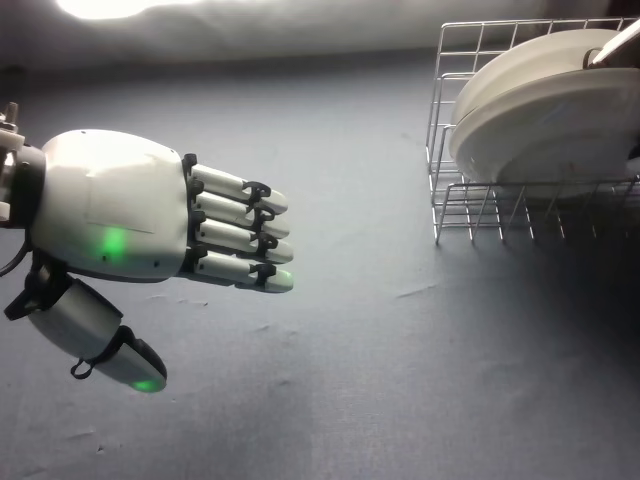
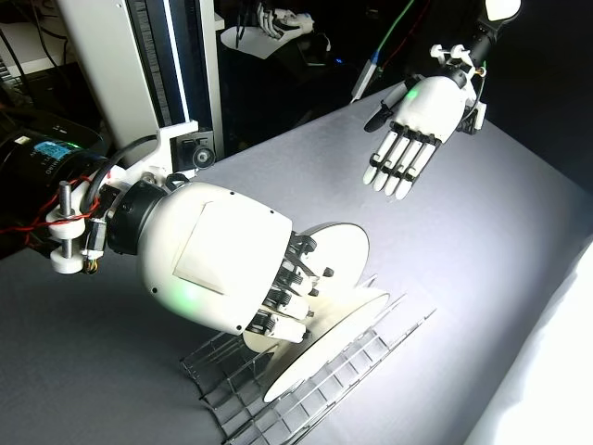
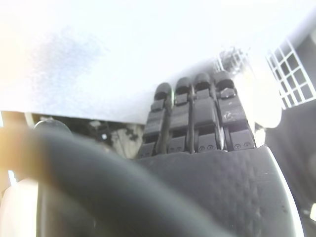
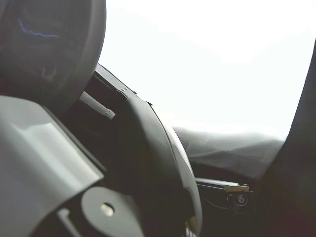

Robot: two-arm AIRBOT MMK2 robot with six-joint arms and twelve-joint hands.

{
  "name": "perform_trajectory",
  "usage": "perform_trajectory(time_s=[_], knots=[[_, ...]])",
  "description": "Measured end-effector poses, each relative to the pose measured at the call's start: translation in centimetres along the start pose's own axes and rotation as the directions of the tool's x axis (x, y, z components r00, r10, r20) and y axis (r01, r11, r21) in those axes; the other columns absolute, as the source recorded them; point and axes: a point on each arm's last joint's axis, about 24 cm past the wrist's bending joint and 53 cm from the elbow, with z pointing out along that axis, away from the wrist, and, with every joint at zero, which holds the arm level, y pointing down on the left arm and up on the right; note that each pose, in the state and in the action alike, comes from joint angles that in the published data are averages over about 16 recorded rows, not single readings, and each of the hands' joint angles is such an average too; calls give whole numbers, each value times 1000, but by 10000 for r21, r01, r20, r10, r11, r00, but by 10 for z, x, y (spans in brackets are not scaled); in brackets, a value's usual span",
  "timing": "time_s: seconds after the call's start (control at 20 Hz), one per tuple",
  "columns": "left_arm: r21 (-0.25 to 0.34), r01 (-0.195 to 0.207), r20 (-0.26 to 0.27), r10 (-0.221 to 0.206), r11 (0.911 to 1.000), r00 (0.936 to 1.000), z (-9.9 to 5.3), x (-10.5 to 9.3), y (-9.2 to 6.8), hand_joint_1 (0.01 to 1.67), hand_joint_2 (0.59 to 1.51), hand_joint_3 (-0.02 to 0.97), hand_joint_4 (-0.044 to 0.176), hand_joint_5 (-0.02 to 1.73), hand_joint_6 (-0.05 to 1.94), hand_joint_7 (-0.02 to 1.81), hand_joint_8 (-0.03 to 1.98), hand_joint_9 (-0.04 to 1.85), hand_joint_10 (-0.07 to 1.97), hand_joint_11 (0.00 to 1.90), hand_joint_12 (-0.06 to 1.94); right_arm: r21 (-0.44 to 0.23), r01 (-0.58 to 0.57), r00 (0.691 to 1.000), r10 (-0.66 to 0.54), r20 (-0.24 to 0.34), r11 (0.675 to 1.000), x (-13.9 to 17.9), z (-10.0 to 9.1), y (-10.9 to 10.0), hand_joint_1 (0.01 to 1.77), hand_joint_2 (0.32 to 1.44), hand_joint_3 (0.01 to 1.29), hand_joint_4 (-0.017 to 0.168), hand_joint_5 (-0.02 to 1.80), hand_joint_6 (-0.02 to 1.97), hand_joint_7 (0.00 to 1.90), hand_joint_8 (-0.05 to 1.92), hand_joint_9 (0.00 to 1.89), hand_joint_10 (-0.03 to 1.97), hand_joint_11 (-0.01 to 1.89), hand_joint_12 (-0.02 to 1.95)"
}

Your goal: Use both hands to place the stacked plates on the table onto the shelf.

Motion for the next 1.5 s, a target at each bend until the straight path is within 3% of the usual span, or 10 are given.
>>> perform_trajectory(time_s=[0.4, 0.65, 0.85, 1.05, 1.2, 1.5], knots=[[-373, -22, 110, 26, 9993, 9999, 1, -5, 5, 13, 1143, 13, 7, 54, 13, 43, 1, 30, 10, 19, 19, -415, 181, 9997, -175, 144, 9990, -4, 2, 13, 1211, 1054, 11, -1, 681, 480, 733, 391, 592, 573, 271, 1382], [-480, 178, 106, -173, 9987, 9998, 1, -3, 6, 12, 1143, 12, 7, 44, 12, 29, 1, 20, 9, 18, 19, -1179, 479, 9986, -450, 272, 9919, -7, 8, 38, 1160, 1078, 12, -1, 606, 159, 640, 70, 492, 351, 92, 1393], [-549, 394, -39, -397, 9977, 9992, 1, 4, 9, 12, 1143, 12, 7, 43, 12, 31, 1, 22, 10, 19, 19, -1905, 1214, 9926, -1201, 185, 9741, 0, 12, 62, 1150, 1073, 12, -2, 600, 60, 618, 18, 470, 277, 39, 1395], [-622, 548, -241, -564, 9966, 9981, 1, 14, 13, 13, 1144, 12, 7, 45, 12, 36, 1, 29, 9, 21, 19, -2672, 2285, 9717, -2364, 27, 9362, 13, 14, 85, 1150, 1067, 12, 0, 609, 60, 621, 15, 474, 262, 33, 1400], [-658, 600, -366, -625, 9960, 9974, 2, 20, 15, 13, 1144, 12, 7, 46, 12, 38, 1, 31, 9, 21, 19, -3316, 3312, 9349, -3548, -115, 8834, 30, 12, 98, 1149, 1066, 12, 1, 614, 58, 626, 16, 478, 262, 31, 1414], [-743, 652, -525, -692, 9951, 9962, 3, 28, 20, 13, 1144, 12, 7, 58, 13, 54, 1, 41, 9, 20, 20, -4001, 4440, 8676, -4962, -317, 8018, 54, 7, 106, 1147, 1064, 12, 4, 622, 57, 634, 16, 485, 261, 32, 1424]])
